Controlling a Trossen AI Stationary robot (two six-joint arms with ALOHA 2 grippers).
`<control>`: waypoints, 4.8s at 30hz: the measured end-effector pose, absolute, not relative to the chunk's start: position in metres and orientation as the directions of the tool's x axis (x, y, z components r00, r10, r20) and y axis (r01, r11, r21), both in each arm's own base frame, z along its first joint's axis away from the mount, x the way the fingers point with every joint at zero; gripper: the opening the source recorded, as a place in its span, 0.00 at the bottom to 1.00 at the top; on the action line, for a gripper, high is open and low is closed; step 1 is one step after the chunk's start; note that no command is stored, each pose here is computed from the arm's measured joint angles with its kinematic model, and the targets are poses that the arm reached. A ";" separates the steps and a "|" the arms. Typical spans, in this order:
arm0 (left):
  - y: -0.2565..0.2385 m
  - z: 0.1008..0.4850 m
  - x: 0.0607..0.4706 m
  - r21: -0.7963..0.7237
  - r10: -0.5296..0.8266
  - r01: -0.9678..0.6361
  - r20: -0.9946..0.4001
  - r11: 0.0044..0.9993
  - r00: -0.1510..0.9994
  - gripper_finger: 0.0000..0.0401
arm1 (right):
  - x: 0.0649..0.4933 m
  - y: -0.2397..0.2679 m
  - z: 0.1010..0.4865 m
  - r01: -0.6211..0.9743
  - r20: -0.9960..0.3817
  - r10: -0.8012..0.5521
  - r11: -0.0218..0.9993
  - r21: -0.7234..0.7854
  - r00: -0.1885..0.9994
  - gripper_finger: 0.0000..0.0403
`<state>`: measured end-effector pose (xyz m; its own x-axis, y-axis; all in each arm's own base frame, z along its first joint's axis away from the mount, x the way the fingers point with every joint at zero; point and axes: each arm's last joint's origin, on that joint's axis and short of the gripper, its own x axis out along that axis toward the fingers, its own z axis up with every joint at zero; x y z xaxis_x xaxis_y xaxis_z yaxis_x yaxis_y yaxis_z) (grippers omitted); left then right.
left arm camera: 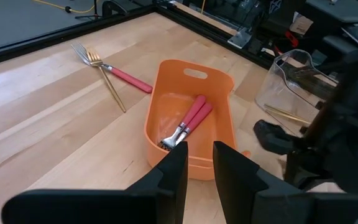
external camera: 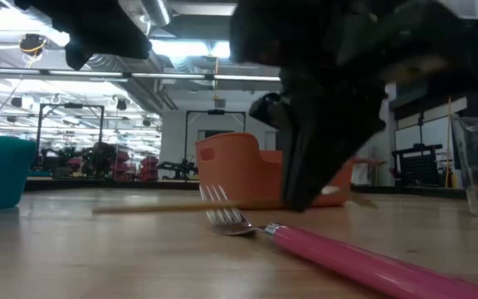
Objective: Sort silverware by color (type)
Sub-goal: Put the gold fork into the transparent bin
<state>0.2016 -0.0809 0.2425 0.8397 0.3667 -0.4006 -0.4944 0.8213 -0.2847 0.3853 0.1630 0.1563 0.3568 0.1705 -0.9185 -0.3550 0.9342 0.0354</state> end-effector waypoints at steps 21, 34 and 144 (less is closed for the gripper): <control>-0.081 0.242 0.201 -0.261 0.367 -0.489 -0.402 0.832 0.839 0.17 | 0.389 0.173 0.258 -0.347 -0.949 0.101 0.938 -0.009 0.298 0.00; -0.081 0.242 0.201 -0.254 0.369 -0.491 -0.406 0.833 0.836 0.17 | 0.351 0.190 0.295 -0.278 -0.971 -0.008 0.958 -0.076 0.239 0.00; -0.079 0.238 0.199 -0.214 0.378 -0.501 -0.434 0.838 0.818 0.17 | 0.141 0.278 0.170 0.785 -0.871 -0.345 0.615 0.071 0.349 0.00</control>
